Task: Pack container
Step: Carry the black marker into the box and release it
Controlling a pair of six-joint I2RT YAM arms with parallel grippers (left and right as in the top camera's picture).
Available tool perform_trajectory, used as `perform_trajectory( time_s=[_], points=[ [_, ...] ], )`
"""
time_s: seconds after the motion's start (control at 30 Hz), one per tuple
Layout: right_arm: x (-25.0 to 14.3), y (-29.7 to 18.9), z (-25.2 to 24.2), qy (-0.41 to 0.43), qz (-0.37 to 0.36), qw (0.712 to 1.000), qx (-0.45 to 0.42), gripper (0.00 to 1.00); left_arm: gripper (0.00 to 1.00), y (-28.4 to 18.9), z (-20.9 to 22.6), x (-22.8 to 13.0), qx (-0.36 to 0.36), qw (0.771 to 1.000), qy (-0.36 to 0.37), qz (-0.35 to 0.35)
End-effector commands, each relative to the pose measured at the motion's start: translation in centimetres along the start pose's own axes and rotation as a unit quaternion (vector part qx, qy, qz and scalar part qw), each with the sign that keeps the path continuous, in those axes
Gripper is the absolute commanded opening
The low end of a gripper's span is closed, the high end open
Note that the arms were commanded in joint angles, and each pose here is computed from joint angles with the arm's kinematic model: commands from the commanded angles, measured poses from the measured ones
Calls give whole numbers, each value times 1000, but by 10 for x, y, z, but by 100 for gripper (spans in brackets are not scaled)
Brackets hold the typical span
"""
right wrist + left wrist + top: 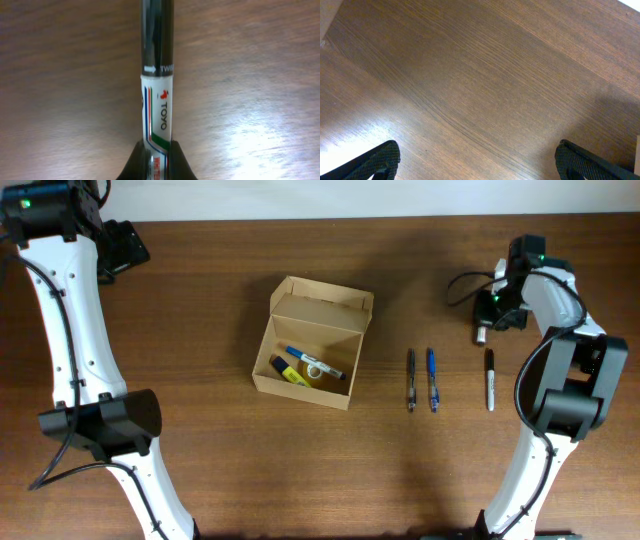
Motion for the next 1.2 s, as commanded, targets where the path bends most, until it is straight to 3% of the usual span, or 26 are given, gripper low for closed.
perform_trajectory(
  time_s=[0.0,0.1,0.2,0.3,0.37,0.53,0.63,0.83,1.03,1.07,1.13,1.17],
  points=[
    [24,-71,38,-64,-64,991,96,4,100,-7,3,-2,2,1000,3,-7],
    [6,-155,104,-219,-102,964,112,4,100,-7,3,-2,2,1000,3,-7],
    [-31,-178,160,-353,-102,923,117,4,100,-7,3,-2,2,1000,3,-7],
    [-74,-171,208,-464,-85,878,83,4,100,-7,3,-2,2,1000,3,-7],
    [-113,-161,245,-546,-69,832,66,4,100,-7,3,-2,2,1000,3,-7],
    [-173,-134,289,-635,-28,768,72,4,100,-7,3,-2,2,1000,3,-7],
    [-201,-97,298,-654,24,754,64,4,100,-7,3,-2,2,1000,3,-7],
    [-216,-36,290,-610,60,788,53,4,100,-7,3,-2,2,1000,3,-7],
    [-221,-6,285,-603,62,794,49,4,100,-7,3,-2,2,1000,3,-7],
    [-219,-5,286,-601,53,796,45,9,100,-7,3,-2,2,1000,3,-7],
    [-213,-9,289,-598,34,800,30,58,100,-7,3,-2,2,1000,3,-7],
    [-211,-11,290,-595,28,803,25,63,100,-7,3,-2,2,1000,3,-7]
  ],
)
Point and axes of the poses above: each gripper's point midway between its finger pads, its own y axis out along the fingers, its own z axis along the line the jaws close on, x = y × z, the point moved 10 cm from there along -y, back along the fingers, and after that the axes turned 13 degrees about y, right-handed, at the moved point
